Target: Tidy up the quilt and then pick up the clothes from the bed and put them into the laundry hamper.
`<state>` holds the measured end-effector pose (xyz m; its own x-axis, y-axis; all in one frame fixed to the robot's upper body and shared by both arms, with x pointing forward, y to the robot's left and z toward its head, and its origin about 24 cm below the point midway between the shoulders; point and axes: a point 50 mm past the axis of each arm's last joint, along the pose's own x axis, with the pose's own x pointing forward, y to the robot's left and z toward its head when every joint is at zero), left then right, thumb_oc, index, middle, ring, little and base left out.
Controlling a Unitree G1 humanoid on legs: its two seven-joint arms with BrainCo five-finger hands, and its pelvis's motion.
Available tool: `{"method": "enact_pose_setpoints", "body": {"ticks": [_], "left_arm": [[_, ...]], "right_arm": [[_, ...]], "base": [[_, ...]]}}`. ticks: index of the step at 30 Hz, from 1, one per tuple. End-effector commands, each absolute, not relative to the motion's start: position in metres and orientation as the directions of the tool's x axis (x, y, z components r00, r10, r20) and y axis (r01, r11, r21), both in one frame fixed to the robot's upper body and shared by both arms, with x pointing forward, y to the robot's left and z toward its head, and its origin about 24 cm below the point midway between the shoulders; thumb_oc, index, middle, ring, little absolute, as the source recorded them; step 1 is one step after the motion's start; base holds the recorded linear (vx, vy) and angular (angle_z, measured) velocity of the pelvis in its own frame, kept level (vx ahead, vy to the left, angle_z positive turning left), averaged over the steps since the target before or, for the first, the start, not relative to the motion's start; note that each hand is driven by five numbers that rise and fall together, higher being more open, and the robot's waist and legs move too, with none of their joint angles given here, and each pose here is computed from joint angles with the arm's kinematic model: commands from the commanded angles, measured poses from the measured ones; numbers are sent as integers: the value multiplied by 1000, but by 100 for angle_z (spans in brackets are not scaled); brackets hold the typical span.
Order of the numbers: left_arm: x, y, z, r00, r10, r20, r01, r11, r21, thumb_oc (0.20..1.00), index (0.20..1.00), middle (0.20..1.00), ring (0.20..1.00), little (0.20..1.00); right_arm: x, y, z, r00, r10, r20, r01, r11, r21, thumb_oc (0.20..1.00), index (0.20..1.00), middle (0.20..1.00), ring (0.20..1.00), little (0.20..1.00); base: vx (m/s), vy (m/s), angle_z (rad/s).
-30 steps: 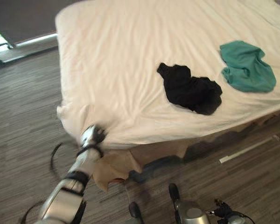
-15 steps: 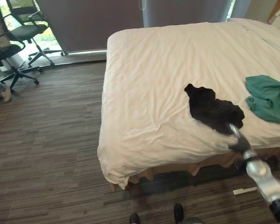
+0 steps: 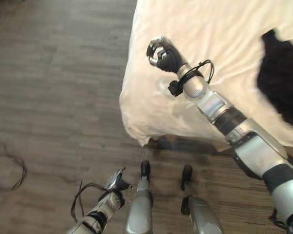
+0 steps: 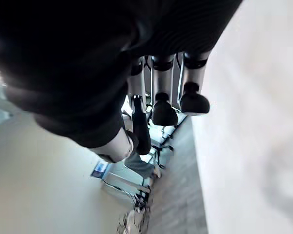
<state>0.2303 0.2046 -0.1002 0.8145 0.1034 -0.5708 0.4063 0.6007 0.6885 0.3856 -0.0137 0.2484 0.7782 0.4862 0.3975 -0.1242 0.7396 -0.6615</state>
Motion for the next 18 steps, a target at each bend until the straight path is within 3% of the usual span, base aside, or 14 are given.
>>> {"method": "enact_pose_setpoints", "body": {"ticks": [1,2,4,6,7,8,10,12,14,15,17,18], "left_arm": [[250,210,-87,853,127,-507,369,540,756,1000,1000,1000,1000,1000],[250,210,-87,853,127,-507,369,541,756,1000,1000,1000,1000,1000],[248,207,-91,842,132,-524,390,522,759,1000,1000,1000,1000,1000],[244,207,-94,834,140,-535,399,517,757,1000,1000,1000,1000,1000],[240,207,-97,823,152,-548,407,516,754,1000,1000,1000,1000,1000],[239,206,-98,821,152,-550,409,517,752,1000,1000,1000,1000,1000],[231,206,-104,801,147,-580,447,497,744,1000,1000,1000,1000,1000],[223,208,-109,785,145,-603,474,485,734,1000,1000,1000,1000,1000],[219,211,-111,776,149,-612,483,484,730,1000,1000,1000,1000,1000],[216,218,-111,768,166,-619,478,495,726,1000,1000,1000,1000,1000],[213,221,-112,761,174,-624,475,505,721,1000,1000,1000,1000,1000],[210,226,-112,755,201,-624,456,522,720,1000,1000,1000,1000,1000]], "right_arm": [[384,0,226,796,503,336,-197,741,-642,200,200,200,200,200],[384,0,226,796,503,336,-197,740,-643,200,200,200,200,200],[369,16,156,812,567,135,-372,682,-630,200,200,200,200,200],[361,20,134,802,592,73,-425,652,-628,200,200,200,200,200],[339,23,84,769,635,-75,-552,599,-581,200,200,200,200,200],[338,23,83,768,636,-79,-554,597,-580,200,200,200,200,200],[291,35,37,608,766,-209,-753,474,-456,200,200,200,200,200],[260,44,32,467,864,-188,-855,386,-346,200,200,200,200,200],[251,44,34,421,893,-161,-886,366,-285,200,200,200,200,200],[245,43,58,356,933,-54,-906,331,-265,200,200,200,200,200],[247,37,71,363,932,9,-898,352,-265,200,200,200,200,200],[257,27,102,400,905,142,-859,424,-286,200,200,200,200,200]], "base": [[-130,14,29],[-79,19,21],[-63,45,18],[-11,40,6],[8,32,-3],[39,61,2],[55,52,6],[130,43,-8],[110,26,-9],[113,30,-5],[112,26,-26],[53,14,-44]]}}
